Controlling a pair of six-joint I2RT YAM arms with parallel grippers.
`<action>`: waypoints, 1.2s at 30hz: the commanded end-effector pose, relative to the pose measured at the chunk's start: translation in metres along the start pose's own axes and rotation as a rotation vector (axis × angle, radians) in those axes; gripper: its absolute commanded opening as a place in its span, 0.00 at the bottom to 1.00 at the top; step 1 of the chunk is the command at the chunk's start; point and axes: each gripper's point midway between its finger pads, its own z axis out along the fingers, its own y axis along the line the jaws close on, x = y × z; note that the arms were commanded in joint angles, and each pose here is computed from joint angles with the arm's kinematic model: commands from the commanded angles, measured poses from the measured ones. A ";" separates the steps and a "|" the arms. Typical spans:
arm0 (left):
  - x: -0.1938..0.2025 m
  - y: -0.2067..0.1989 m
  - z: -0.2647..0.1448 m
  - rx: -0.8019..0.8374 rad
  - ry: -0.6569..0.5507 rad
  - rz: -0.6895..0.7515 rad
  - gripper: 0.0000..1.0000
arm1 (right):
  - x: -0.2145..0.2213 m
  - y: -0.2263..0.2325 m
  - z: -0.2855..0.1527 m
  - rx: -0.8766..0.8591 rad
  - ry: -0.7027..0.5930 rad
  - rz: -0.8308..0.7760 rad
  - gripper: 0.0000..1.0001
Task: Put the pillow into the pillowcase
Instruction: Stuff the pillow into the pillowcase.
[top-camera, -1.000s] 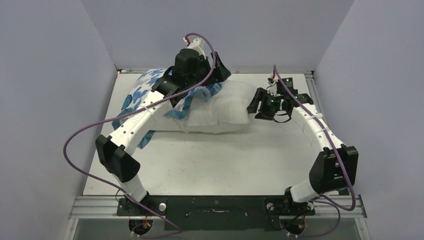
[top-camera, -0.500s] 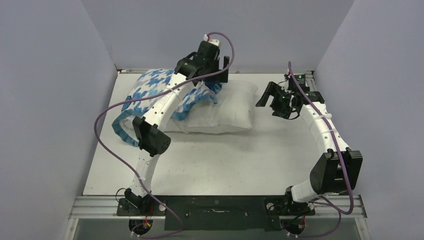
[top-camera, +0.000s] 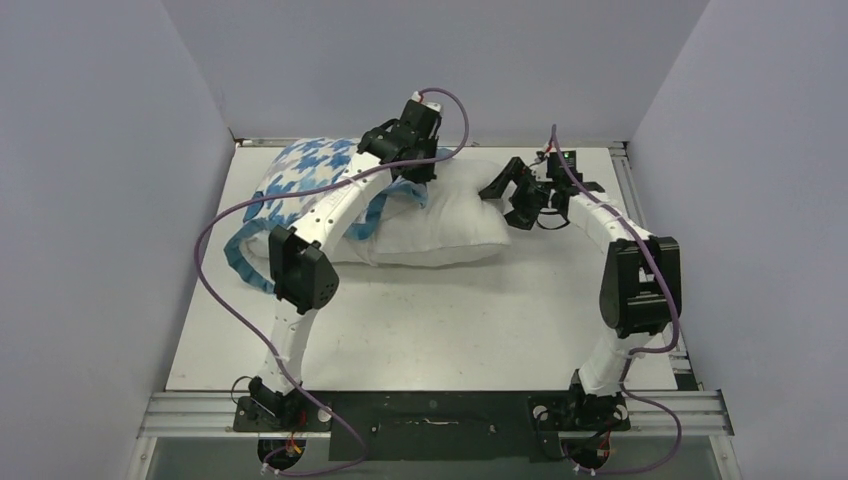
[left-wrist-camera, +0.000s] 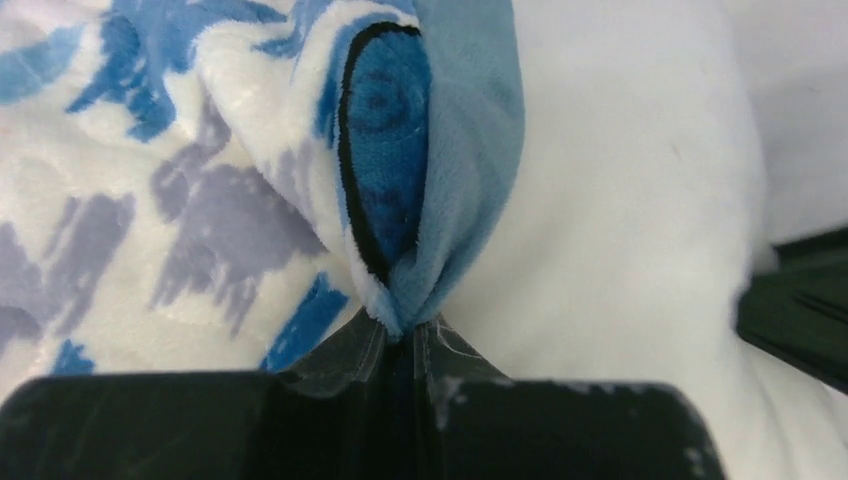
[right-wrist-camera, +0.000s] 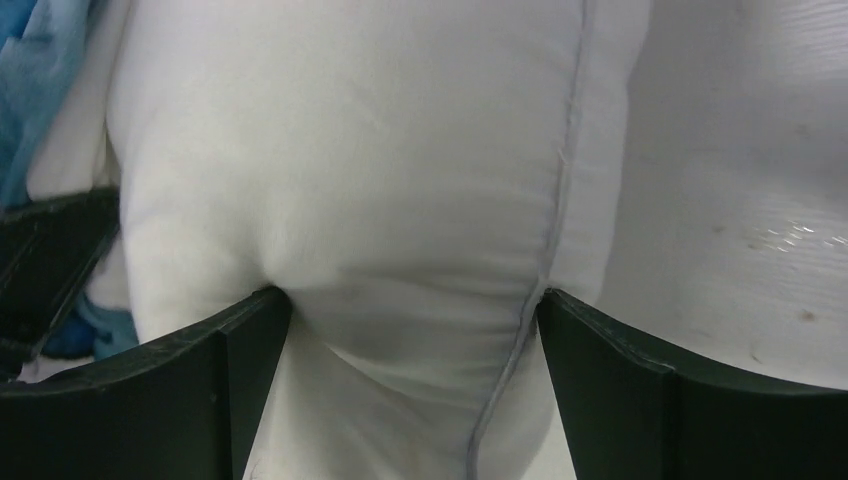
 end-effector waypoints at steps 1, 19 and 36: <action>-0.039 -0.056 -0.080 0.342 -0.143 -0.081 0.00 | 0.017 0.046 0.039 -0.243 0.059 0.012 0.96; -0.081 -0.277 -0.294 1.513 -0.148 -0.325 0.00 | 0.065 0.137 -0.003 -0.737 0.010 0.011 0.05; -0.064 -0.190 -0.230 0.923 -0.230 -0.294 0.00 | 0.035 0.134 -0.034 -0.602 -0.053 -0.161 0.05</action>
